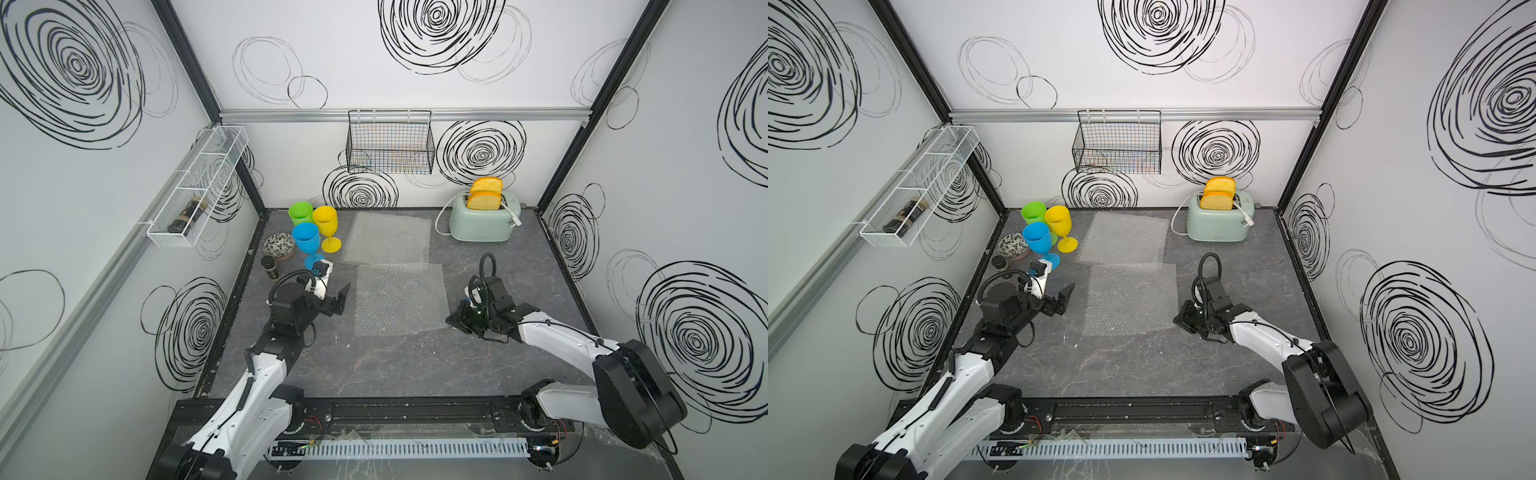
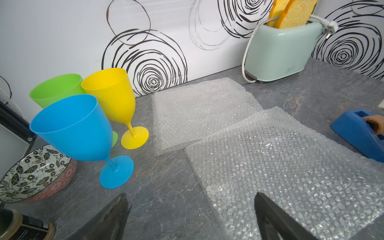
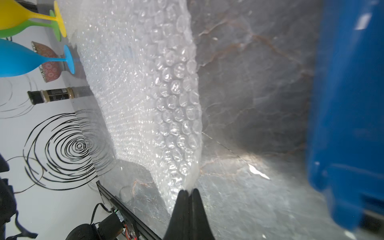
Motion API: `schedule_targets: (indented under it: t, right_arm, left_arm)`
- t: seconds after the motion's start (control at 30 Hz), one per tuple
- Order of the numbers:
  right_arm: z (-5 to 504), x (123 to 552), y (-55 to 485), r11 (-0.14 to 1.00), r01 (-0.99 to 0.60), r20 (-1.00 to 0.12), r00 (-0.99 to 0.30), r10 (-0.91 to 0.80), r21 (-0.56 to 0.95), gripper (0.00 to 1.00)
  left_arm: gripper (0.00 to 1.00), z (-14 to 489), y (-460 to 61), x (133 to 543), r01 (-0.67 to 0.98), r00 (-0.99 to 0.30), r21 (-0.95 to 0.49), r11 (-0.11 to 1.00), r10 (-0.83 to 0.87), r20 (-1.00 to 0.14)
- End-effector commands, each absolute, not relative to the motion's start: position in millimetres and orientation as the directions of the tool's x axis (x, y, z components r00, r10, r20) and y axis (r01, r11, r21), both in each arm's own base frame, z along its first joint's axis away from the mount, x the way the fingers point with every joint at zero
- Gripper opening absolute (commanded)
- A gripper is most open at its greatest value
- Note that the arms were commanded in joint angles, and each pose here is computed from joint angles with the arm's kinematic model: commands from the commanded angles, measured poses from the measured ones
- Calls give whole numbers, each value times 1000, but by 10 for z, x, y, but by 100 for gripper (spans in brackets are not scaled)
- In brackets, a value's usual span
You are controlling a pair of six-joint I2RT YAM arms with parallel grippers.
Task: Wrap wine glasses in bubble wrap
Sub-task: Place the bubble wrap at the center of the board.
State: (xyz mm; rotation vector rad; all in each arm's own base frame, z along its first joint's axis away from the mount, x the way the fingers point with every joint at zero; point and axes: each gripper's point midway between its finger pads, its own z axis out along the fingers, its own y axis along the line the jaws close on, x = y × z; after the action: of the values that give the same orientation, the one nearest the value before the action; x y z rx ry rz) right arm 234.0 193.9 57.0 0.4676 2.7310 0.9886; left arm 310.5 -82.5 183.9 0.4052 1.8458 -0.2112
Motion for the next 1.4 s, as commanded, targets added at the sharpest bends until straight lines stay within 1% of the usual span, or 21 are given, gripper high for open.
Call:
schedule_targets:
  t: [0.0, 0.1, 0.33, 0.43, 0.57, 0.77, 0.97, 1.03, 1.07, 1.17, 1.27, 1.37]
  right_arm:
    - [544, 2251, 1933, 745, 243, -66, -931, 359, 621, 0]
    - [495, 2129, 1992, 763, 234, -48, -944, 328, 603, 0]
    - [512, 2069, 1903, 777, 253, -72, -931, 357, 577, 0]
    - [480, 2021, 1871, 777, 269, -61, -929, 366, 569, 0]
    - [442, 2004, 1821, 790, 272, -71, -927, 368, 549, 2]
    - [415, 1934, 1812, 783, 287, -62, -922, 382, 553, 3]
    - [401, 1876, 1767, 770, 304, -62, -912, 405, 561, 4]
    - [407, 1860, 1776, 767, 305, -56, -913, 404, 565, 13]
    - [423, 1870, 1770, 769, 304, -60, -912, 405, 563, 21]
    - [597, 1984, 1731, 791, 270, -126, -909, 398, 548, 39]
    - [769, 2025, 1735, 804, 228, -178, -908, 379, 549, 48]
    - [901, 2028, 1654, 826, 204, -223, -904, 366, 525, 52]
  left_arm:
    - [97, 1991, -871, 3140, 392, -214, 84, 916, 180, -960]
    - [97, 1992, -889, 3135, 397, -211, 87, 913, 183, -960]
    - [97, 1995, -909, 3132, 403, -211, 85, 911, 183, -960]
    - [97, 2013, -896, 3140, 393, -214, 87, 916, 183, -960]
    - [97, 2013, -909, 3139, 399, -215, 81, 914, 179, -960]
    - [97, 2066, -930, 3140, 402, -222, 64, 913, 165, -961]
    - [97, 2169, -934, 3168, 391, -214, 75, 917, 170, -962]
    - [97, 2236, -965, 3182, 394, -213, 90, 915, 186, -959]
    - [97, 2272, -980, 3197, 394, -217, 98, 914, 196, -956]
    - [97, 2418, -1012, 3274, 391, -235, 110, 914, 214, -948]
    - [97, 2606, -992, 3434, 365, -268, 121, 923, 229, -936]
    - [97, 2754, -938, 3635, 328, -333, 144, 934, 257, -907]
